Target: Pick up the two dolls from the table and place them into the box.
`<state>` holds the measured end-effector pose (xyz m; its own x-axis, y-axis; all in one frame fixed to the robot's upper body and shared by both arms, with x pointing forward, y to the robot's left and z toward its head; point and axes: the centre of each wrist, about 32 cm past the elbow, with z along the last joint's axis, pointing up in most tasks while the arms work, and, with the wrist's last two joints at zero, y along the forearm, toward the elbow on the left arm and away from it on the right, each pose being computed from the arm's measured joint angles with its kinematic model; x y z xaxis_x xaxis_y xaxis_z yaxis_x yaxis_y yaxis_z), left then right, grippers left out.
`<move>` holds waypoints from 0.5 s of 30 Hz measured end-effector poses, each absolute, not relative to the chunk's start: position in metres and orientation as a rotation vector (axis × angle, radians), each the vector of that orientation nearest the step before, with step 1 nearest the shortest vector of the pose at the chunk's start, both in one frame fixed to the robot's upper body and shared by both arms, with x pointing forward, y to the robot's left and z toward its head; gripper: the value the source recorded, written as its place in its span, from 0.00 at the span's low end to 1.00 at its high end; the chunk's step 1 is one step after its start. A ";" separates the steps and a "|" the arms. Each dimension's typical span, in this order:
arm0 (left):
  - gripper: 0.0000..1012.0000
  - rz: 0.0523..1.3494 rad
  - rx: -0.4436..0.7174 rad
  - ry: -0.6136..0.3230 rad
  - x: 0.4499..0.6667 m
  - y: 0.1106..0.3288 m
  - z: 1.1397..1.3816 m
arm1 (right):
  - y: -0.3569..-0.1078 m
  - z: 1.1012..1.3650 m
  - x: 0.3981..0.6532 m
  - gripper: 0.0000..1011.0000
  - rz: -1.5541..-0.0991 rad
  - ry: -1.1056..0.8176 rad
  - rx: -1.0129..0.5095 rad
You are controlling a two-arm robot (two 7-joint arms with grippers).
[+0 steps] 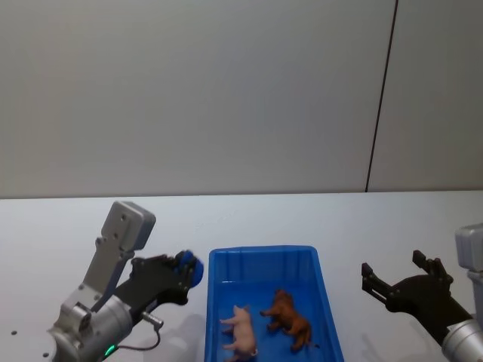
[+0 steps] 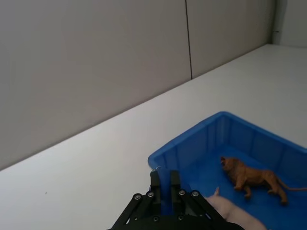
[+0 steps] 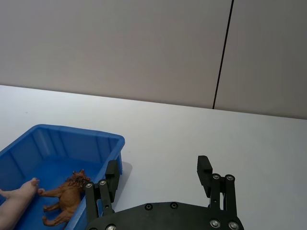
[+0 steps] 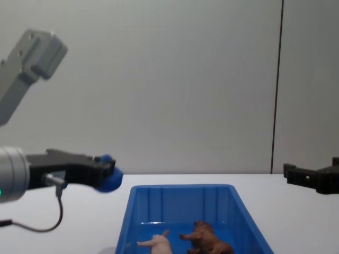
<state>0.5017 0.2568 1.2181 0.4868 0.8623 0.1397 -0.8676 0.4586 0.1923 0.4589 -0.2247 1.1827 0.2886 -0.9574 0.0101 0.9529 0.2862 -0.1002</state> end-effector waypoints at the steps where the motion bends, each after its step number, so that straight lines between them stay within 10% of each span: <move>1: 0.11 1.057 0.244 -0.028 0.502 0.256 1.219 | -0.225 1.183 0.459 0.99 -1.277 0.056 -0.093; 15: 0.05 0.877 0.130 -0.081 0.510 0.245 1.237 | -0.225 1.183 0.459 0.99 -1.277 0.056 -0.093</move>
<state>0.5099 0.2452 1.2375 0.6368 0.7609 0.1243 -0.7708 0.6321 0.0797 0.4589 -0.2246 1.1828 0.2887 -0.9574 0.0100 0.9529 0.2863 -0.1002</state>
